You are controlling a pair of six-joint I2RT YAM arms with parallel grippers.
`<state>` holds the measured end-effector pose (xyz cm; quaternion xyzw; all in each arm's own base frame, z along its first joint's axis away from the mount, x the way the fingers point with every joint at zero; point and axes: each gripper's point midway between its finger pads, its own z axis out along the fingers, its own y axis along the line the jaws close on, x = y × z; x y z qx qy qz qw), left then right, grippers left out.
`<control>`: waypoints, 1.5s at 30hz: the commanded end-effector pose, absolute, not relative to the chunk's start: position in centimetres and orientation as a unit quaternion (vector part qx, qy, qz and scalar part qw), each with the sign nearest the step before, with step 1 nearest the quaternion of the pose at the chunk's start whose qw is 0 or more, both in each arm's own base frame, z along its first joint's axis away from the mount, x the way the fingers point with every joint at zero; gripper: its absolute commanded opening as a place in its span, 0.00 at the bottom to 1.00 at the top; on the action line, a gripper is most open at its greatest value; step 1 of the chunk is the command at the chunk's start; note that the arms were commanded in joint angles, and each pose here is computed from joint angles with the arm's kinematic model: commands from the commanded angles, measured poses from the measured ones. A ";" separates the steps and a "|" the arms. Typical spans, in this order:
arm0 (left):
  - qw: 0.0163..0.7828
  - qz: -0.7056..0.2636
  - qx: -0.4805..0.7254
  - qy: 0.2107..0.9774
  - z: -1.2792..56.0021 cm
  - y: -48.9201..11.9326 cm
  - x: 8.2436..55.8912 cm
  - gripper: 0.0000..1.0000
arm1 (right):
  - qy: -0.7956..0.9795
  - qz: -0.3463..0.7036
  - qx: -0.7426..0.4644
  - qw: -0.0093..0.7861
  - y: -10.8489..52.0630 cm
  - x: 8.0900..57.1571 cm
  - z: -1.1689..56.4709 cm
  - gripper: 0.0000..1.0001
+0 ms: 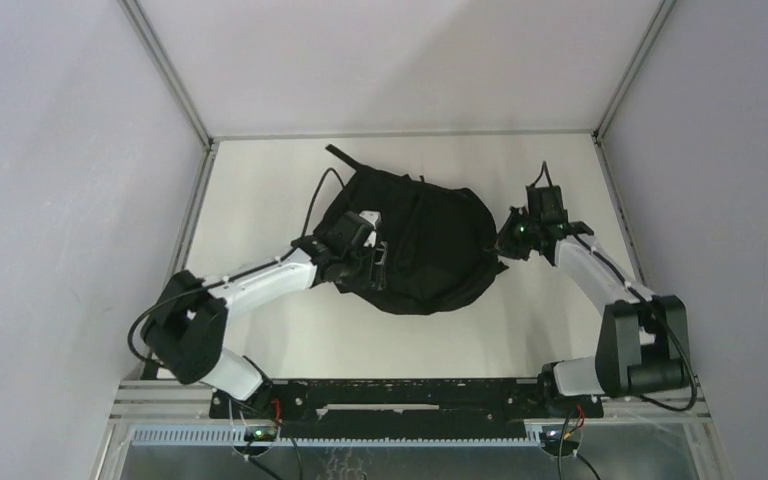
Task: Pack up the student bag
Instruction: Adjust the student bag at the center of the board.
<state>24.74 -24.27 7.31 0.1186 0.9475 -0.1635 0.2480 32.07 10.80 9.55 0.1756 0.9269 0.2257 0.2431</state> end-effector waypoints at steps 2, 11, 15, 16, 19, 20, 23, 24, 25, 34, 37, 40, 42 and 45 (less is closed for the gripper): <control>0.298 -0.195 0.059 0.932 9.8 -24.8 31.7 0.63 | 0.928 0.255 0.145 0.232 14.3 26.1 10.3 0.00; 0.355 -0.241 0.061 0.901 16.1 -28.5 39.8 0.64 | 0.921 0.335 0.006 0.197 26.6 15.6 13.4 0.37; 0.398 -0.260 0.083 0.876 22.0 -29.4 40.5 0.65 | 0.923 0.278 -0.001 0.265 22.8 17.5 16.0 0.67; 0.405 -0.261 0.089 0.872 22.9 -29.4 40.0 0.65 | 0.915 0.283 0.006 0.288 21.8 18.3 17.1 0.69; 0.406 -0.257 0.112 0.870 23.9 -29.1 37.2 0.65 | 0.893 0.278 0.054 0.349 17.7 21.1 19.5 0.73; 0.403 -0.255 0.123 0.871 23.9 -29.1 35.9 0.65 | 0.891 0.268 0.072 0.359 16.2 22.0 19.6 0.73; 0.388 -0.242 0.160 0.875 22.9 -29.0 31.7 0.65 | 0.896 0.236 0.127 0.354 12.6 23.8 18.3 0.73; 0.378 -0.237 0.171 0.878 22.1 -29.1 30.3 0.65 | 0.898 0.231 0.143 0.346 11.7 24.1 17.7 0.72; 0.372 -0.240 0.183 0.878 21.8 -29.2 28.8 0.65 | 0.900 0.225 0.159 0.336 10.9 24.4 17.1 0.72; 0.312 -0.254 0.295 0.867 17.5 -29.7 19.7 0.71 | 0.915 0.202 0.229 0.262 8.4 22.8 11.4 0.73; 0.292 -0.229 0.319 0.872 16.2 -28.4 18.5 0.71 | 0.910 0.232 0.235 0.250 9.3 21.6 10.5 0.73; 0.275 -0.208 0.326 0.880 15.4 -26.9 17.7 0.71 | 0.903 0.250 0.241 0.252 9.7 20.4 10.3 0.73; 0.269 -0.203 0.333 0.881 15.1 -26.4 17.1 0.71 | 0.902 0.247 0.248 0.253 9.5 19.8 10.0 0.73; 0.286 -0.205 0.370 0.860 15.4 -27.1 15.9 0.74 | 0.905 0.237 0.253 0.247 9.2 19.3 9.4 0.72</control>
